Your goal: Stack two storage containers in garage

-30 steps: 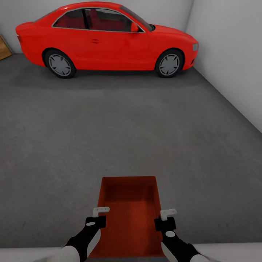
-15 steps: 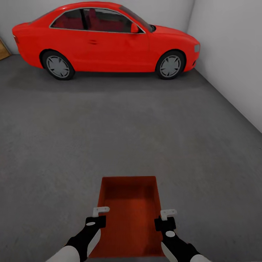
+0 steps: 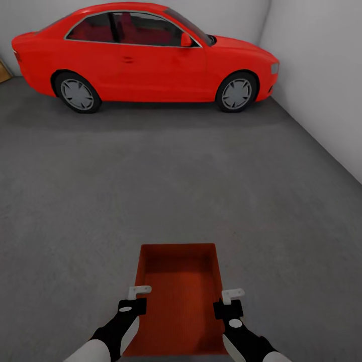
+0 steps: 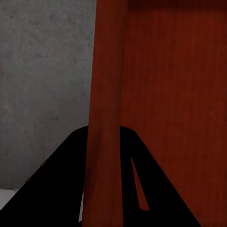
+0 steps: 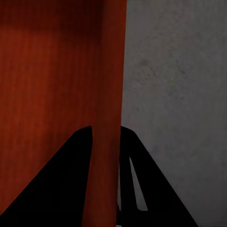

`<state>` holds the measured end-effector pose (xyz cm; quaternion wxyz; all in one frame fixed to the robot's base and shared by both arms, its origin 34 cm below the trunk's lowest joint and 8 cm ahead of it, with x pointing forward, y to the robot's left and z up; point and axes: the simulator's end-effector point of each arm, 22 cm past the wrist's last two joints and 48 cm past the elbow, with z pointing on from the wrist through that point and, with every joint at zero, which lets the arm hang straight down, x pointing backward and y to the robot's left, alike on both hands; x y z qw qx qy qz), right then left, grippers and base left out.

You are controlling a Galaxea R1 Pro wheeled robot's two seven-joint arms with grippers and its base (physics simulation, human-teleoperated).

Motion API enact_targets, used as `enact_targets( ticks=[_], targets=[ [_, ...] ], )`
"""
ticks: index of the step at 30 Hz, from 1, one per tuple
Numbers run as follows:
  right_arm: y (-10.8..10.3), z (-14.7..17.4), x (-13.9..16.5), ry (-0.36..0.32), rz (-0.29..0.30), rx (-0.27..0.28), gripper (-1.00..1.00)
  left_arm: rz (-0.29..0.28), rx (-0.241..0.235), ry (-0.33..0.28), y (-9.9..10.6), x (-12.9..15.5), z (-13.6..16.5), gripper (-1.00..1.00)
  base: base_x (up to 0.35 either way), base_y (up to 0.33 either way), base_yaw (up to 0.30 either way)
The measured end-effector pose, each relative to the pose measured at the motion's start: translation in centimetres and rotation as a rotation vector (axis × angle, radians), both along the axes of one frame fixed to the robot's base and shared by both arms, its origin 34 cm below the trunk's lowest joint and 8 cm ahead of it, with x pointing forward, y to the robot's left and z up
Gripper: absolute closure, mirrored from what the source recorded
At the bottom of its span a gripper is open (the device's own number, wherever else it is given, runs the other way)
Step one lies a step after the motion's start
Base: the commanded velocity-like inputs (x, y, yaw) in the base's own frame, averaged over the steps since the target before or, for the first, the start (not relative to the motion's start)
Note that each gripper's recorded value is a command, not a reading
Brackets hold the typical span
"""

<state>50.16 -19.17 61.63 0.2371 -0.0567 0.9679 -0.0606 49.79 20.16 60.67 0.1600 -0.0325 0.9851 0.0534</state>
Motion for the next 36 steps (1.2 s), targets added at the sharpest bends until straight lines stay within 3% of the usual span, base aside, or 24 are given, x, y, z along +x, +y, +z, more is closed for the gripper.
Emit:
enact_targets(
  ticks=[20, 36],
  targets=[
    [0.0, 0.0, 0.0, 0.0, 0.0, 0.0, 1.0, 0.0, 0.0, 0.0, 0.0, 0.0, 0.0, 1.0, 0.322, 0.0, 0.0],
    [-0.4, -0.5, -0.9, 0.023, -0.002, 0.006, 1.0, 0.002, -0.004, 0.022, 0.0, -1.0, -0.4, 1.0, 0.0, 0.0, 0.0]
  ],
)
